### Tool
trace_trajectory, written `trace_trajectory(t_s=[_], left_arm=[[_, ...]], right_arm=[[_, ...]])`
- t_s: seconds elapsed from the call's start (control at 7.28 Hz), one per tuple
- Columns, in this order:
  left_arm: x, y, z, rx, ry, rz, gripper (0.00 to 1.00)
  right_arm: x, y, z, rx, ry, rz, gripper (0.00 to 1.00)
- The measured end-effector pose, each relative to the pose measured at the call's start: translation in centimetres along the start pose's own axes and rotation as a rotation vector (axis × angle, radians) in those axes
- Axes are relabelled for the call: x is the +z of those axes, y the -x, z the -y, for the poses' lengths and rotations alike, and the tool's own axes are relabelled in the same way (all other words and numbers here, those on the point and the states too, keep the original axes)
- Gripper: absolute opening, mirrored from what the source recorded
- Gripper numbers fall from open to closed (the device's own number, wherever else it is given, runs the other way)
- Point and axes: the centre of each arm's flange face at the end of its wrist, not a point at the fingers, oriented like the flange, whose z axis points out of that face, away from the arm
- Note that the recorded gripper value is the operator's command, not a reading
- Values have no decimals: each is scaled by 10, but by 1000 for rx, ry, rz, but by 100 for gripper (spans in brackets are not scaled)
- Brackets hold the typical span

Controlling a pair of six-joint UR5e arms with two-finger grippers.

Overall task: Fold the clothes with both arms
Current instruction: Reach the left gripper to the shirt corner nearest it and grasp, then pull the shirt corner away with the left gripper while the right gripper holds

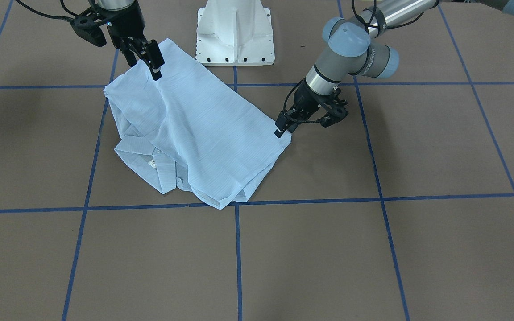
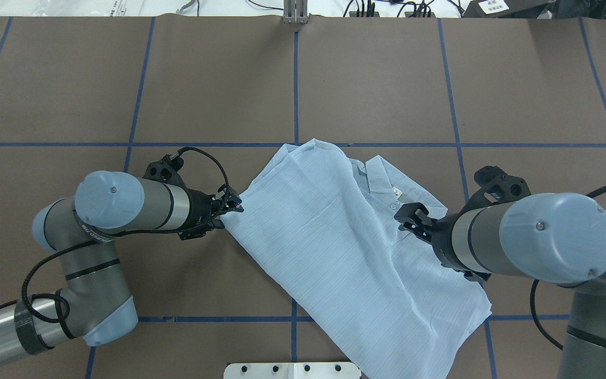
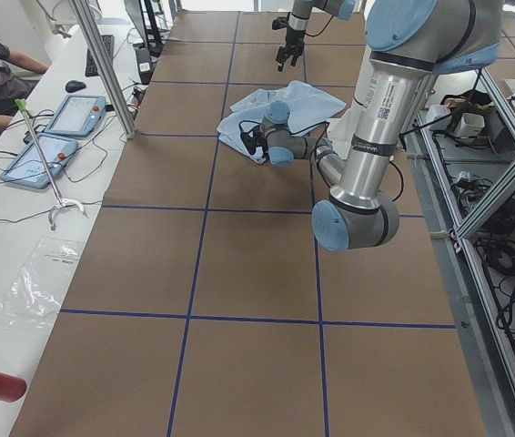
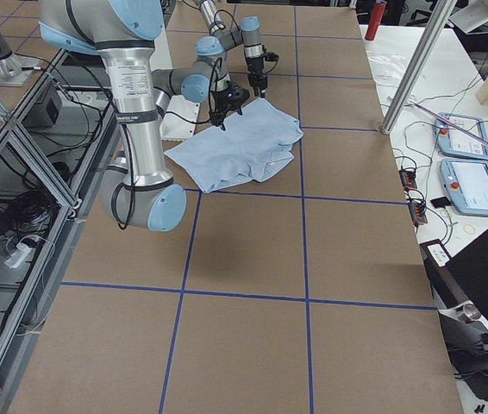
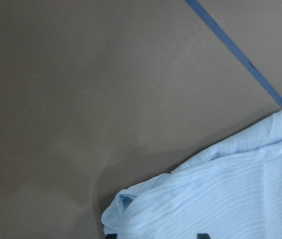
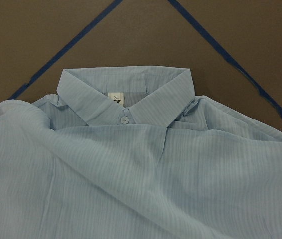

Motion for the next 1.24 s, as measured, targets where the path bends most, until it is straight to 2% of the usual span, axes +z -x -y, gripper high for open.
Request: trace_trajectory(t_s=[0.14, 0.27, 0.41, 0.55, 0.96, 1.24], left_arm=[[4, 1, -2, -1, -3, 6, 52], [7, 1, -5, 0, -1, 9, 39], [9, 3, -7, 1, -2, 12, 13], [11, 3, -7, 0, -15, 11, 0], [12, 4, -4, 10, -41, 6, 0], [7, 1, 11, 43, -68, 9, 0]], right_arm=[[5, 0, 1, 0, -7, -9, 100], [8, 0, 2, 1, -11, -14, 100], [10, 0, 3, 1, -12, -16, 100], [11, 0, 3, 0, -14, -17, 100], [17, 0, 4, 1, -23, -28, 100], [19, 2, 6, 3, -27, -28, 100]])
